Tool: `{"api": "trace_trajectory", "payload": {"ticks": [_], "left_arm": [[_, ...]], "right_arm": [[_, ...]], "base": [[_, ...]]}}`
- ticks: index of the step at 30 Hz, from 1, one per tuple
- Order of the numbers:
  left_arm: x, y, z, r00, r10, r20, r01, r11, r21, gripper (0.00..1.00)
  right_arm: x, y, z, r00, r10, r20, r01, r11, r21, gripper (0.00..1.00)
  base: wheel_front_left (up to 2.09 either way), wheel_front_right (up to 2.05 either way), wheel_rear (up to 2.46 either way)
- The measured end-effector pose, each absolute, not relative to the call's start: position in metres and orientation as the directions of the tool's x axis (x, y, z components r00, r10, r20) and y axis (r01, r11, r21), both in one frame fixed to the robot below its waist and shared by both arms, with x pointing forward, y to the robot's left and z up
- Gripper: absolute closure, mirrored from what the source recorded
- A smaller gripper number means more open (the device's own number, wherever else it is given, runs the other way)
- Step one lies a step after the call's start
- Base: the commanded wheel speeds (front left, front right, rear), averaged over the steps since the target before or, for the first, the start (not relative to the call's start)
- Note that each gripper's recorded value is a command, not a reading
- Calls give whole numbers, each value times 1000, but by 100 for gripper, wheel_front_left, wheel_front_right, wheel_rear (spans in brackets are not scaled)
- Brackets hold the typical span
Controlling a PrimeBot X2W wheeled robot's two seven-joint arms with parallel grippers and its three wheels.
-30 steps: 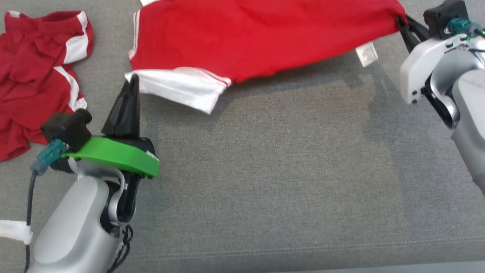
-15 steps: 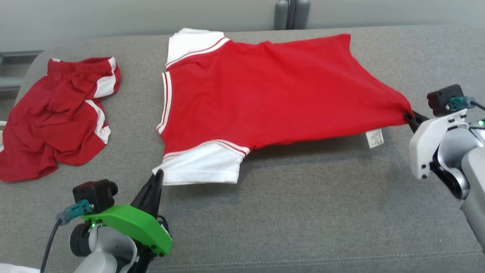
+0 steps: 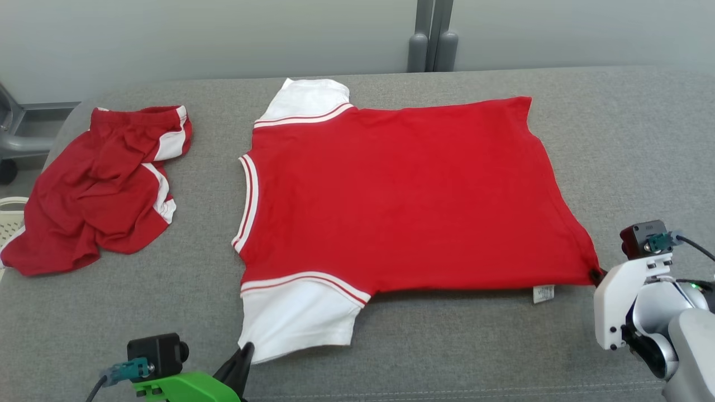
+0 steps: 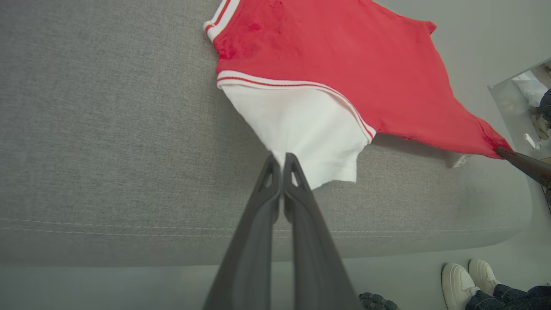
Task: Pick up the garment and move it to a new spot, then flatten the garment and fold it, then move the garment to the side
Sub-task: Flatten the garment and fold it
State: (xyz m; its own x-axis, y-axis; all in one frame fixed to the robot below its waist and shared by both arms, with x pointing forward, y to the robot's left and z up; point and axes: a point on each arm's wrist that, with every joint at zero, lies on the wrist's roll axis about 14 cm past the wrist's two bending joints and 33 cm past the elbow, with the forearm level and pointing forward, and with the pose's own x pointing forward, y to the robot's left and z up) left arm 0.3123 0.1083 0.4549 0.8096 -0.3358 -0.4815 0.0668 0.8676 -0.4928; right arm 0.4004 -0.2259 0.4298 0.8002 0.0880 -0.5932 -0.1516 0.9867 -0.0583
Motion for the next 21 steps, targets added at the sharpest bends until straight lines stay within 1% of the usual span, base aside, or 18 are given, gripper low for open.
{"api": "trace_trajectory", "payload": {"ticks": [6, 7, 12, 14, 16, 21], "left_arm": [[296, 115, 443, 772, -318, -550, 38, 887, -459, 100], [290, 117, 439, 752, -318, -577, 35, 894, -447, 100], [285, 123, 438, 731, -306, -610, 23, 904, -426, 100], [290, 122, 445, 747, -311, -588, 25, 897, -442, 100], [300, 121, 452, 770, -314, -555, 30, 887, -461, 100], [340, 114, 470, 809, -339, -480, 115, 892, -437, 100]], "right_arm": [[373, -228, 412, 746, 71, -662, -126, 991, -35, 100], [365, -227, 408, 730, 72, -679, -121, 992, -24, 100], [349, -224, 405, 703, 78, -707, -116, 993, -6, 100], [350, -223, 408, 711, 81, -698, -116, 993, -3, 100], [357, -220, 418, 742, 87, -665, -116, 993, 2, 100], [379, -211, 432, 779, 106, -618, -128, 992, 8, 100]], "base": [[0, 0, 0], [0, 0, 0], [0, 0, 0], [0, 0, 0], [0, 0, 0], [0, 0, 0]]}}
